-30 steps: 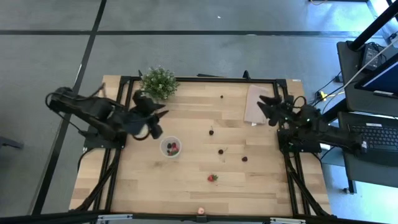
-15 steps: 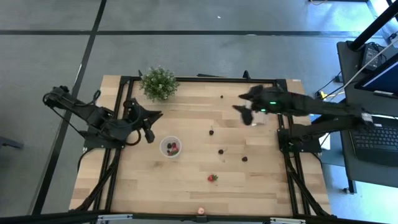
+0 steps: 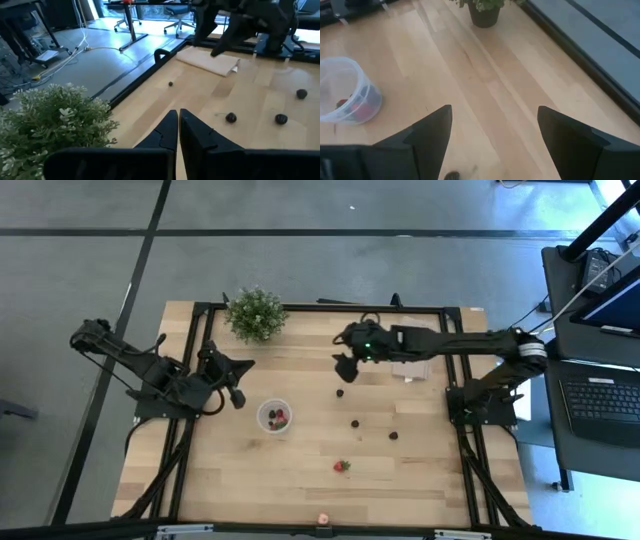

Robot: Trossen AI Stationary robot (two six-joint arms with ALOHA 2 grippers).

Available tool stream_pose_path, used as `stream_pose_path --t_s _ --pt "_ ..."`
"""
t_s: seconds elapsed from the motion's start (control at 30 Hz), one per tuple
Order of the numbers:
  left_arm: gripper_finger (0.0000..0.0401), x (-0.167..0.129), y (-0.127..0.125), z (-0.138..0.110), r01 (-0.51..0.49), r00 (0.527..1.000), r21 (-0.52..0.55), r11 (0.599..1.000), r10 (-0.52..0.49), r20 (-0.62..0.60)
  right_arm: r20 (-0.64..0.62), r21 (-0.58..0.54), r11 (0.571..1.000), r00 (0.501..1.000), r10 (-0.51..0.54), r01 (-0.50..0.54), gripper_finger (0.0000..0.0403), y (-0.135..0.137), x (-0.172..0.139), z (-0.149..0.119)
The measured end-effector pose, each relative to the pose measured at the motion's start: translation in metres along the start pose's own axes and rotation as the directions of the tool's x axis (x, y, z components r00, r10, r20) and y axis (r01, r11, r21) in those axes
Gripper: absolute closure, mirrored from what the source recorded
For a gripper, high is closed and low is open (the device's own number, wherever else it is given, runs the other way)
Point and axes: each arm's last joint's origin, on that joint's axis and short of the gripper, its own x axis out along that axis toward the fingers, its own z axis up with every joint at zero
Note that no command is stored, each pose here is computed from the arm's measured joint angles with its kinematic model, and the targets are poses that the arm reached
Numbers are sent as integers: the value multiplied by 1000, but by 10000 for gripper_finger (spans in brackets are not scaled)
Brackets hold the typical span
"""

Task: Pick and placing Produce into tupperware
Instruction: Put the blueberry into the container

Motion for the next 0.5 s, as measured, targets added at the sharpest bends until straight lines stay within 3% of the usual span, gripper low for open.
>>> stream_pose_path --t_s 0.13,0.27,0.4,0.5 --pt "377 -1 3 -4 12 1000 27 1000 -12 -25 0 6 1000 1000 0 0 108 6 21 1" --pt "366 -6 11 -16 155 986 -22 988 -156 -55 -39 7 1000 999 29 -29 108 9 36 -5" --pt "355 -10 22 -30 297 955 -49 954 -296 28 -61 25 998 997 50 -49 108 14 45 -10" --pt "348 -15 34 -39 338 937 -63 939 -329 118 -66 7 998 996 59 -58 108 19 48 -13"
